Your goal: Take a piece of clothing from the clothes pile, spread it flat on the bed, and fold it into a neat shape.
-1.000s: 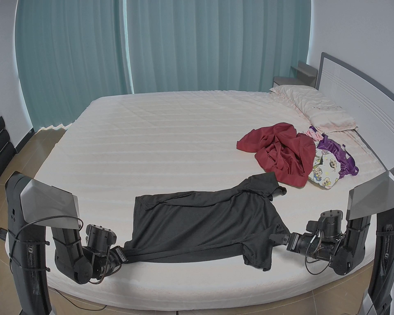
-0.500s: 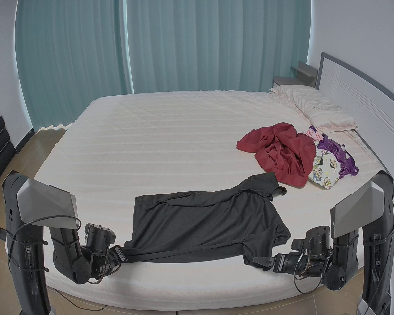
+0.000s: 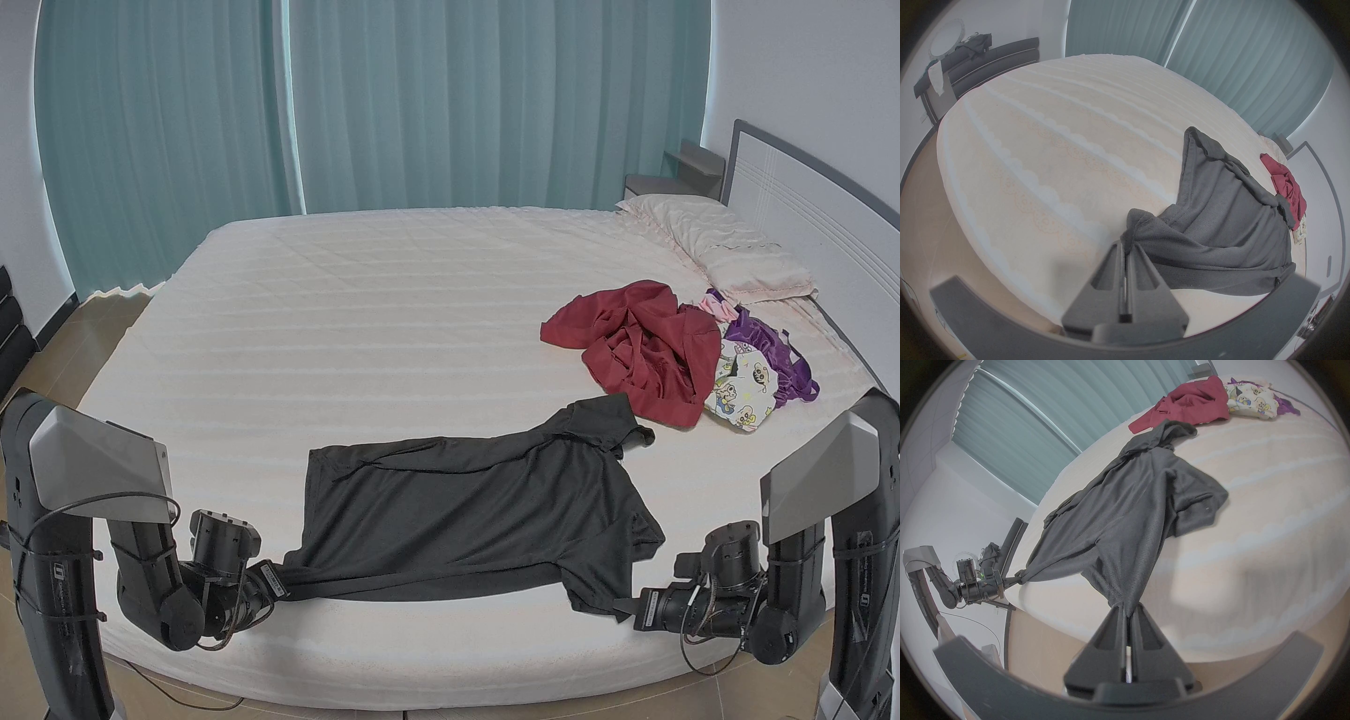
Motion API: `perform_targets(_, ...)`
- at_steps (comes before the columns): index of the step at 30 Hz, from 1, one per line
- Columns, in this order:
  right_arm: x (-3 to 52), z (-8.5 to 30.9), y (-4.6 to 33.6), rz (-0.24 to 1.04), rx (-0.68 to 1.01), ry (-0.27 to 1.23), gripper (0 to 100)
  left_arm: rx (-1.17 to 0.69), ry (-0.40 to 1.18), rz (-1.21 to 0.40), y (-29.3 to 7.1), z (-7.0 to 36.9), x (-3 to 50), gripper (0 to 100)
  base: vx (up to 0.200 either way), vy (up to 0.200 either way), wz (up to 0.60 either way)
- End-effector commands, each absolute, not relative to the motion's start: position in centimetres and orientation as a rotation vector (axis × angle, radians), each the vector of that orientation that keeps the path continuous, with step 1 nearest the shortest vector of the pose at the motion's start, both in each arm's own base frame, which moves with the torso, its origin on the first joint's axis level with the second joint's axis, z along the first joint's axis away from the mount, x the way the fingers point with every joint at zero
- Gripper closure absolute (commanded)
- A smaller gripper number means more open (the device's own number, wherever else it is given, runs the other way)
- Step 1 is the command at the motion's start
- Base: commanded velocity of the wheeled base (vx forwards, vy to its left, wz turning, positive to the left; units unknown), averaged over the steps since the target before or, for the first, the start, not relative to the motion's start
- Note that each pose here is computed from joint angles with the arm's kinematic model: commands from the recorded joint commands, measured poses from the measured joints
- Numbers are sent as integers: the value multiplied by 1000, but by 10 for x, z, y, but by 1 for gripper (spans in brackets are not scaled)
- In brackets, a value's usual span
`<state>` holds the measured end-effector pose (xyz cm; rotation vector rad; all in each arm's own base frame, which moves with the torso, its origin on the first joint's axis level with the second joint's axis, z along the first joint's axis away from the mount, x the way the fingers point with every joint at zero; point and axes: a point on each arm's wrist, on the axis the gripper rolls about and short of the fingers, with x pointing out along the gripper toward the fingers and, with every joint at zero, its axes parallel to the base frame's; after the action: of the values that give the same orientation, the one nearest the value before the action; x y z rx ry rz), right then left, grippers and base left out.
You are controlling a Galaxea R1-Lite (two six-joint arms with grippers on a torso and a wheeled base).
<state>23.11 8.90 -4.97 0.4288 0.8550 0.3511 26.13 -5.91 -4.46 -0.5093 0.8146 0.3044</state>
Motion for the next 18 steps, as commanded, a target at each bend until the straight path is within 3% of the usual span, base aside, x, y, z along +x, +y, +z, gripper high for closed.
perform_targets(1,218,-28,70,323,397,828,100,-503,800,287,-59,-33,254,100,0,0,0)
perform_targets(5,202,-31,54,336,242,883,100,-463,810,270,-56,-26,244,100,0,0,0)
perform_targets(18,187,-35,51,352,121,1028,100,-264,975,205,-60,-42,210,100,0,0,0)
